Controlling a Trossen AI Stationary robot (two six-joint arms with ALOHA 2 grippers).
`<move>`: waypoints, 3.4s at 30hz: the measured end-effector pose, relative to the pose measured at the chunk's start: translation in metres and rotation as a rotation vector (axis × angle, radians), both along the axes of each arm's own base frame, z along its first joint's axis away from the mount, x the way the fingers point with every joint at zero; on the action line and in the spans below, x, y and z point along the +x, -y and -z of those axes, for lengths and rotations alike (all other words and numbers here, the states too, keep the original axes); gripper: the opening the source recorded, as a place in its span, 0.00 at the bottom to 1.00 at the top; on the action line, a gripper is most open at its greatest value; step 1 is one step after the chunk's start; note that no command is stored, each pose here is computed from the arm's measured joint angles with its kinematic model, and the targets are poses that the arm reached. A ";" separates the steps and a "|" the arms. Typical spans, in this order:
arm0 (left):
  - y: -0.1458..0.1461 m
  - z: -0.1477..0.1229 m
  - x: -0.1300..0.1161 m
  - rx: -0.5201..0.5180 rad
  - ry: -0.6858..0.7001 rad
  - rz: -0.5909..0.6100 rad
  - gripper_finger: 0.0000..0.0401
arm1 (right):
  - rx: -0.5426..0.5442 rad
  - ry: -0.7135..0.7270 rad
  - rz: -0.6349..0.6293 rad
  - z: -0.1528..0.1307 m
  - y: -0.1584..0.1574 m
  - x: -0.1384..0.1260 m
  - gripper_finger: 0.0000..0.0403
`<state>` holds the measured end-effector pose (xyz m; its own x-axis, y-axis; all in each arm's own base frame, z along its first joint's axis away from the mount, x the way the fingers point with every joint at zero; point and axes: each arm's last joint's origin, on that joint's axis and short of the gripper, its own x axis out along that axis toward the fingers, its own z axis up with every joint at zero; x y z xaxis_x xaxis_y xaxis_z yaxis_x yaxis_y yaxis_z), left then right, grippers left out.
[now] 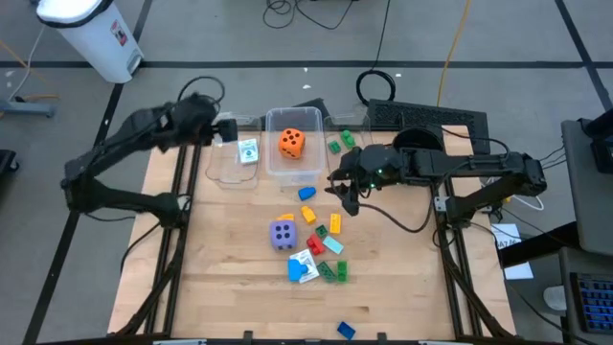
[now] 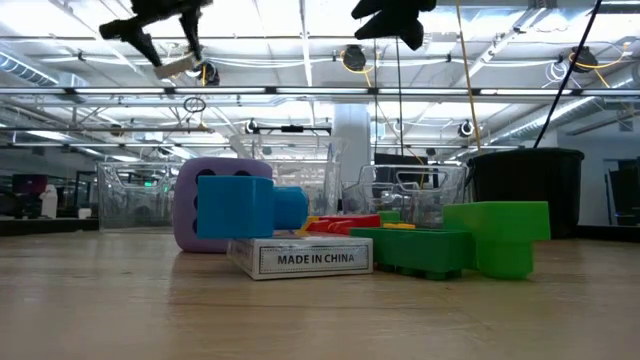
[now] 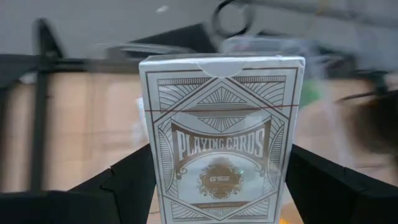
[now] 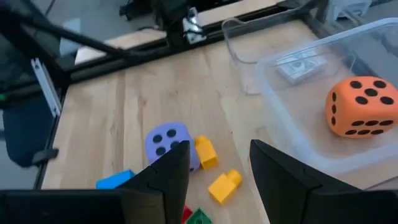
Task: Pick & Place Toys
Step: Put the brown deck of cards into the left transparent bin, then put the purple dice into the transparent container
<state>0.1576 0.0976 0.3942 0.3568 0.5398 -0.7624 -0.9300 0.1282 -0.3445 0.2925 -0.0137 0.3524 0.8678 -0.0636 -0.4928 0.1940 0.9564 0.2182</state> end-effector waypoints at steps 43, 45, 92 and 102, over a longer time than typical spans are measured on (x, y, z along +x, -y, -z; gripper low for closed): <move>-0.137 0.155 0.055 -0.481 -0.387 0.040 0.75 | 0.141 -0.082 0.108 0.008 0.005 -0.005 0.40; -0.136 0.162 0.054 -0.485 -0.382 0.039 0.79 | 0.135 -0.080 0.109 0.007 0.006 -0.005 0.40; -0.148 0.188 0.044 -0.461 -0.286 0.005 0.77 | 0.115 -0.076 0.159 0.007 0.008 -0.006 0.40; -0.148 0.188 0.044 -0.458 -0.284 0.005 0.93 | 0.115 -0.076 0.159 0.007 0.008 -0.006 0.40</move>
